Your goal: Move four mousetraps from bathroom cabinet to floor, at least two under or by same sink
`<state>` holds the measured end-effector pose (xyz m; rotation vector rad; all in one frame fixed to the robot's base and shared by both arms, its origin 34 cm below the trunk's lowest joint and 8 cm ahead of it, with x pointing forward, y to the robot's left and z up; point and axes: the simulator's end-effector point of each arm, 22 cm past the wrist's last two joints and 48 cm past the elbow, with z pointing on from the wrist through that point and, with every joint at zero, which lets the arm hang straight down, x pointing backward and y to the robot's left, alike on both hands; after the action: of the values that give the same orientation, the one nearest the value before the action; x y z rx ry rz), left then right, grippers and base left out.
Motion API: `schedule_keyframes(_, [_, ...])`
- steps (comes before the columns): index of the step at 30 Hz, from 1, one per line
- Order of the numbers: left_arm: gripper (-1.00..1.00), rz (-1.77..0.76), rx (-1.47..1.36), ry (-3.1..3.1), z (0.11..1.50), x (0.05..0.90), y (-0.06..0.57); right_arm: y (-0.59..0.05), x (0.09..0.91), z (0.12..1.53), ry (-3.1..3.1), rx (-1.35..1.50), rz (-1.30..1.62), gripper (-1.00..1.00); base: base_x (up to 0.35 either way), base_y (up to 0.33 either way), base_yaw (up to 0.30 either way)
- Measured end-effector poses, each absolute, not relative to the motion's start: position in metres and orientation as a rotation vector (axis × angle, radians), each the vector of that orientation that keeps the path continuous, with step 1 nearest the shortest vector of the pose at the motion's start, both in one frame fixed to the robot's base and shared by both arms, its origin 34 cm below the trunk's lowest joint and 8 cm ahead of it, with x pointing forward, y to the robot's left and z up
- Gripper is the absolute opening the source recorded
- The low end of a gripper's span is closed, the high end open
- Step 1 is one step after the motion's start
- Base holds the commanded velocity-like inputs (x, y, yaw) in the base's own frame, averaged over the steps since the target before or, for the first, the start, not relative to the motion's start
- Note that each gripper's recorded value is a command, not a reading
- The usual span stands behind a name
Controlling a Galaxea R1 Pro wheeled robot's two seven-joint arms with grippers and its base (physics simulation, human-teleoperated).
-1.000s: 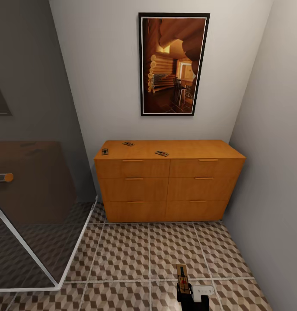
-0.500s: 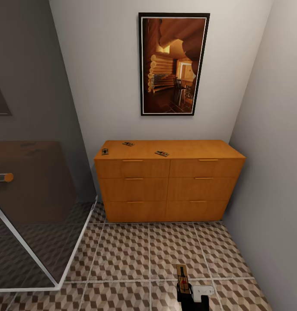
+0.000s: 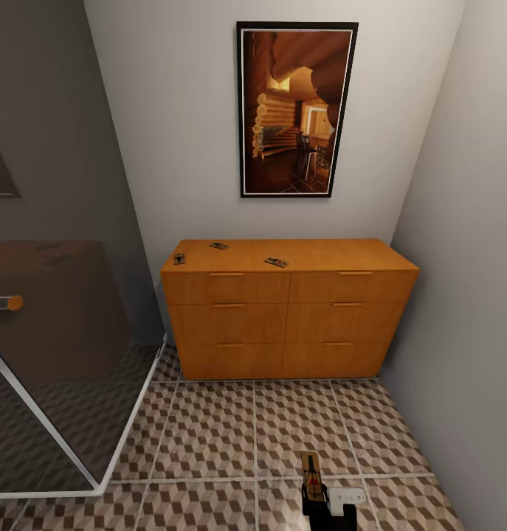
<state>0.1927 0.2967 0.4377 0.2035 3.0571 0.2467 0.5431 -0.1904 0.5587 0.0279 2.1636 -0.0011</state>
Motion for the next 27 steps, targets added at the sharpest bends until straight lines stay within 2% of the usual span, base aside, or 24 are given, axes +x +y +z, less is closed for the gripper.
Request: schedule_keyframes(27, [1.00,0.247,0.204,3.057,0.4377,0.1927,0.2968,-0.1906,0.5429,0.5586,2.164,0.028,-0.002,-1.00,0.000,0.000,0.000])
